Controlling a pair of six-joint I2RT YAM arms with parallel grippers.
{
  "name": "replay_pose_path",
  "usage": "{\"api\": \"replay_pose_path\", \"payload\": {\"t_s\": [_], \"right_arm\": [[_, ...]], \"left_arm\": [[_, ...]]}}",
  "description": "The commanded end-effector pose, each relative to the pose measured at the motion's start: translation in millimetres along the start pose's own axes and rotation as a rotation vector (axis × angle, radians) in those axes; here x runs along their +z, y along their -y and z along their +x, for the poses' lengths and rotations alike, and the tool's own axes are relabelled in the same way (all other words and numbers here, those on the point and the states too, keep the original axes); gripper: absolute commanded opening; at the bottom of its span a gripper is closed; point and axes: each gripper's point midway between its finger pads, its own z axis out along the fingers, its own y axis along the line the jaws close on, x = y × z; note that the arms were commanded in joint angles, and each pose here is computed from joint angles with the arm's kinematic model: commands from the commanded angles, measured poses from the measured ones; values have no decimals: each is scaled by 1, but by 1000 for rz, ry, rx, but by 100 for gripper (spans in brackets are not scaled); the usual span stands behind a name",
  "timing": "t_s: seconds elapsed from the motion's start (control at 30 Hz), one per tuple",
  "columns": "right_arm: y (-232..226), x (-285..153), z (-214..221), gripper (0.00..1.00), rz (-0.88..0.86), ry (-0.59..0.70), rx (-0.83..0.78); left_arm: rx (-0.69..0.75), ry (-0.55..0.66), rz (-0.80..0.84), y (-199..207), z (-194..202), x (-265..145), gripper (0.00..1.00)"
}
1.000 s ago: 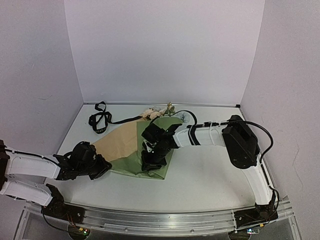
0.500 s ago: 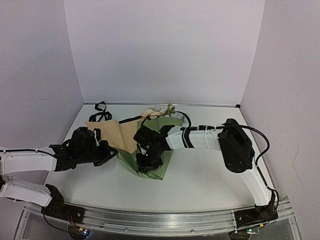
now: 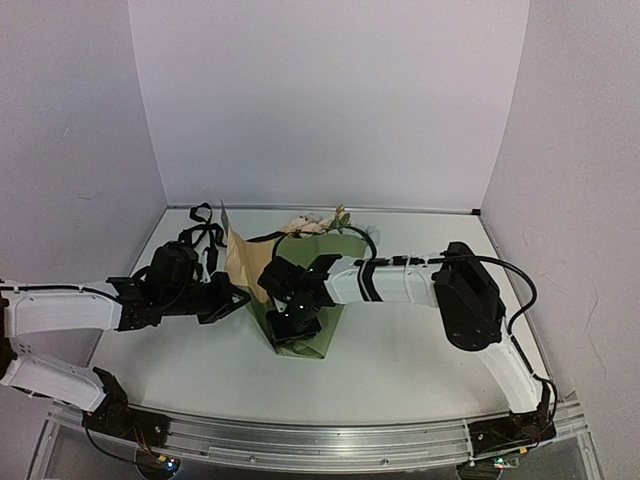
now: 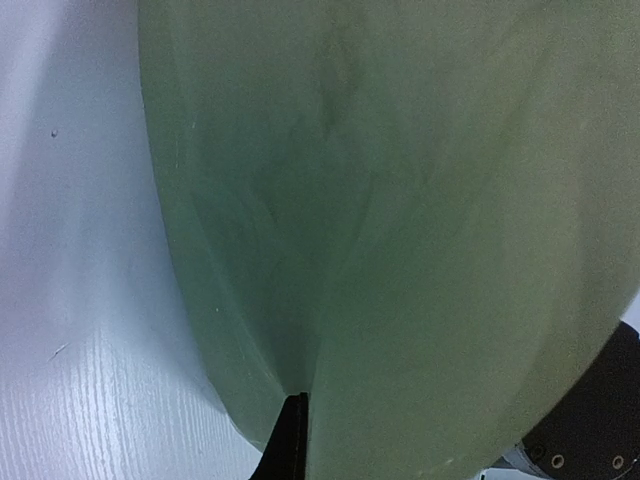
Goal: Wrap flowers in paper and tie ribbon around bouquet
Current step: Fold the left corner of the flattened wrapping paper at the center of the board.
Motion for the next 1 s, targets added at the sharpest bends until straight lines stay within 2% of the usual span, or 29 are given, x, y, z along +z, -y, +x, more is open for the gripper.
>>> {"api": "replay_pose_path", "payload": {"t_s": [0.0, 0.17, 0.33, 0.53, 0.7, 0.83, 0.97], "right_arm": [[27, 24, 38, 42, 85, -121, -12], [9, -14, 16, 36, -62, -45, 28], [-13, -56, -3, 37, -214, 27, 26], [-21, -93, -11, 38, -294, 70, 40], [8, -111, -10, 38, -259, 104, 102], [57, -121, -2, 38, -158, 142, 209], [109, -112, 12, 34, -43, 149, 327]], "left_arm": [[51, 36, 88, 32, -17, 2, 0], [67, 34, 64, 21, -12, 4, 0], [116, 28, 69, 24, -12, 3, 0], [185, -22, 92, 34, -9, 11, 0], [231, -65, 121, 42, -4, 17, 0], [283, -102, 138, 52, -1, 24, 0], [336, -150, 154, 61, 6, 34, 0]]}}
